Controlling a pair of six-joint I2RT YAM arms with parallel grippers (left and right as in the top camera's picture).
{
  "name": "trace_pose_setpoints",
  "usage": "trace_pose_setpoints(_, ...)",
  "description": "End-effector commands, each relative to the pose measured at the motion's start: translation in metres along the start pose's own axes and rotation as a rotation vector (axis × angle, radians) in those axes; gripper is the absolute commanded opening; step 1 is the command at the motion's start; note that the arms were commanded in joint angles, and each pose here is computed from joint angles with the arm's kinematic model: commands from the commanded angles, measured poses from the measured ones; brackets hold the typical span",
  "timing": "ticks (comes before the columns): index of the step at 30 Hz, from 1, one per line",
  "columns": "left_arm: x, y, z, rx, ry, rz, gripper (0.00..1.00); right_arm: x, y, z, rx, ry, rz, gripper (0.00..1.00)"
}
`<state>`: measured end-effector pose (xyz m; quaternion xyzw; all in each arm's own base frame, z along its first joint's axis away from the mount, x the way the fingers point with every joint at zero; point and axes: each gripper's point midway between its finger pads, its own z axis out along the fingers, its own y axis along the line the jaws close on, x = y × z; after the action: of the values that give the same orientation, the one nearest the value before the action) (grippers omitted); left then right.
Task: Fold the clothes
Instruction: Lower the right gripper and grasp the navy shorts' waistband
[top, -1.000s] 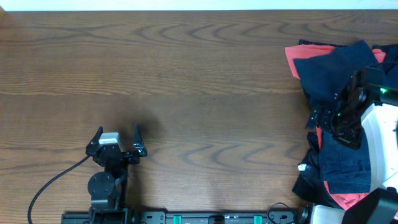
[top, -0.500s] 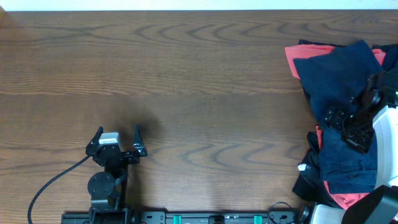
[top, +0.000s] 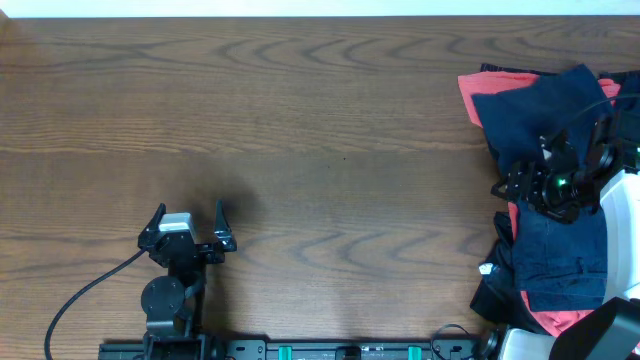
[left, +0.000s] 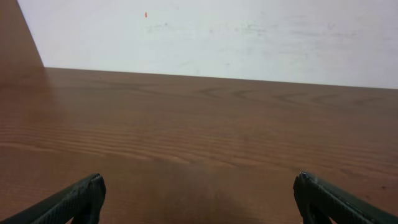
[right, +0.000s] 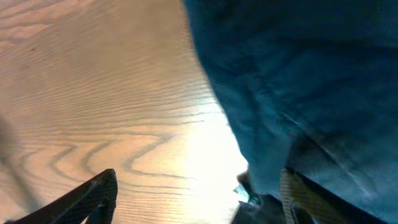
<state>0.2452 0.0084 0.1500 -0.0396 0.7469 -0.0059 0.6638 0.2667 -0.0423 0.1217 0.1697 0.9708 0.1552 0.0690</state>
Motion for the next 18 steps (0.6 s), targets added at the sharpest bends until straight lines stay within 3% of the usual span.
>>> trace_pose_setpoints(1, 0.018, 0.005, 0.001, -0.024, 0.055, 0.015, 0.98, 0.006, -0.035, -0.002, 0.200, 0.013, 0.157, 0.89)
trace_pose_setpoints(5, 0.018, 0.005, 0.001, -0.024, 0.055, 0.014, 0.98, 0.010, -0.049, -0.006, 0.288, 0.015, 0.225, 0.99)
trace_pose_setpoints(9, 0.018, 0.005, 0.001, -0.024, 0.055, 0.015, 0.98, 0.007, -0.049, -0.005, 0.286, 0.003, 0.225, 0.99)
trace_pose_setpoints(12, 0.018, 0.005, 0.001, -0.024, 0.055, 0.014, 0.98, 0.002, -0.049, -0.004, 0.283, -0.015, 0.217, 0.89)
trace_pose_setpoints(18, 0.018, 0.005, 0.001, -0.024, 0.055, 0.015, 0.98, -0.002, -0.046, 0.014, 0.235, 0.027, 0.211, 0.86)
